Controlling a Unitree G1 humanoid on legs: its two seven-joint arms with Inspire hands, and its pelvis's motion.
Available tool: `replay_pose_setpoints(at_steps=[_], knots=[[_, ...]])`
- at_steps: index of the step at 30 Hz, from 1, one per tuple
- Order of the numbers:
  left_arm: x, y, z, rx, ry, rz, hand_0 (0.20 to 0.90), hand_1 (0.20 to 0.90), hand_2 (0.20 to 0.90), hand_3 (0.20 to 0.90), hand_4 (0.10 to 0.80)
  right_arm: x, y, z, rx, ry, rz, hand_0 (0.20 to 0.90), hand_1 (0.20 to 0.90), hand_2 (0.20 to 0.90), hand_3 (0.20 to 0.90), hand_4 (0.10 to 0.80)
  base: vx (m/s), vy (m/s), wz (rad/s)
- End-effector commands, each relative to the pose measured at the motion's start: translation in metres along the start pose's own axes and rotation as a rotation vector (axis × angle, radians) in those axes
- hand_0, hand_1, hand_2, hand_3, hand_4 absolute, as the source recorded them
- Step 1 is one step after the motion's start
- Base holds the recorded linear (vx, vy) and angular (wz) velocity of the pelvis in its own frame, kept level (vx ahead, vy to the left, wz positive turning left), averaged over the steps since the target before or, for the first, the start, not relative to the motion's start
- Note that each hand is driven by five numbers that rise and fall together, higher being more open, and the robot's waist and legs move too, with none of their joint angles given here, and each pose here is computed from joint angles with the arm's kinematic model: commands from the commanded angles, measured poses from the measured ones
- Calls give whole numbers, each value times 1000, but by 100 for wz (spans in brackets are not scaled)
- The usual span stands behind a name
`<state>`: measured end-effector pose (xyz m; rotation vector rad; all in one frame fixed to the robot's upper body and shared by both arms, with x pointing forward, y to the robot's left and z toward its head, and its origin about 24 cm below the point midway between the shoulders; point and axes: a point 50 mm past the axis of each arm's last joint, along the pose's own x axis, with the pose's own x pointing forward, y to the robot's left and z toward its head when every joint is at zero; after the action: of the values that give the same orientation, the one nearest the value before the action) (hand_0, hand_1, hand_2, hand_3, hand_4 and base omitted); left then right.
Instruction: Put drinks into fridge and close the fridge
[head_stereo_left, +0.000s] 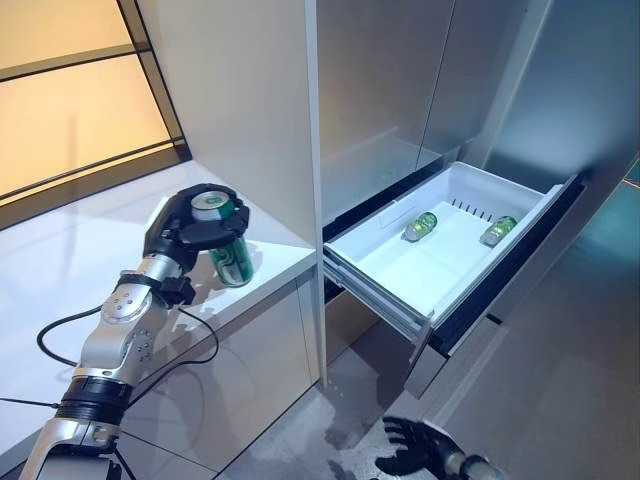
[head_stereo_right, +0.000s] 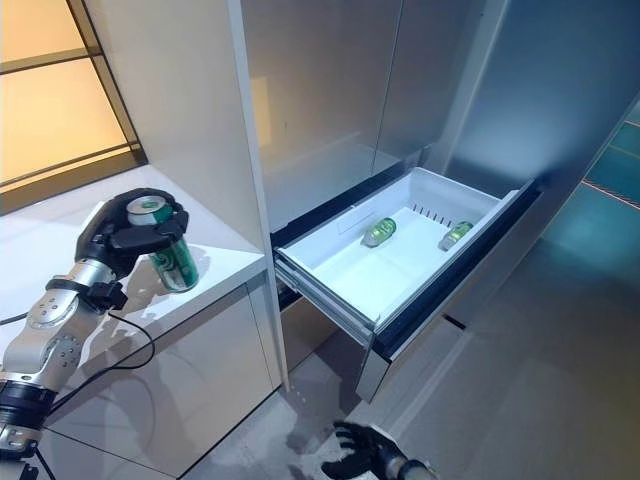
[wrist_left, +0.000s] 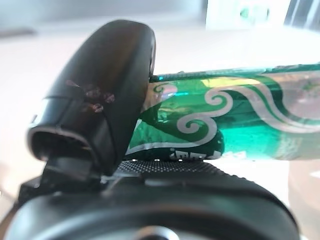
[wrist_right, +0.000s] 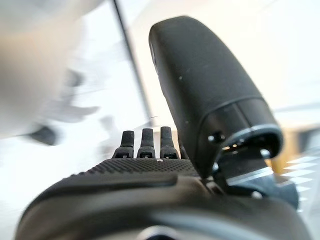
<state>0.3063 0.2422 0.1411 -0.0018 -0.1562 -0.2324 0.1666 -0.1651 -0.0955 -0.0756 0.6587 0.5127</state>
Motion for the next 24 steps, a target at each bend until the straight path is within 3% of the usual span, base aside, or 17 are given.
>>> replay_pose_setpoints(at_steps=[1, 2, 10, 17, 24], knots=[[19, -33, 94, 6, -512, -227, 408, 408, 408, 326, 226, 6, -8, 80, -66, -304, 104, 900, 900, 900, 900, 800, -34, -4, 0], [15, -36, 90, -4, -520, -263, 300, 300, 300, 200, 100, 2, -8, 95, -75, -361, 129, 900, 900, 900, 900, 800, -33, 1, 0], [-7, -54, 68, 10, -532, -428, 300, 300, 300, 200, 100, -30, 0, 191, -121, -731, 245, 900, 900, 900, 900, 800, -26, 5, -6], [-12, -64, 65, -2, -527, -476, 300, 300, 300, 200, 100, -43, -1, 220, -124, -839, 201, 900, 900, 900, 900, 800, -3, -4, 0], [-11, -81, 69, -10, -538, -568, 300, 300, 300, 200, 100, -42, 14, 232, -150, -836, 292, 900, 900, 900, 900, 800, 0, 0, 0]])
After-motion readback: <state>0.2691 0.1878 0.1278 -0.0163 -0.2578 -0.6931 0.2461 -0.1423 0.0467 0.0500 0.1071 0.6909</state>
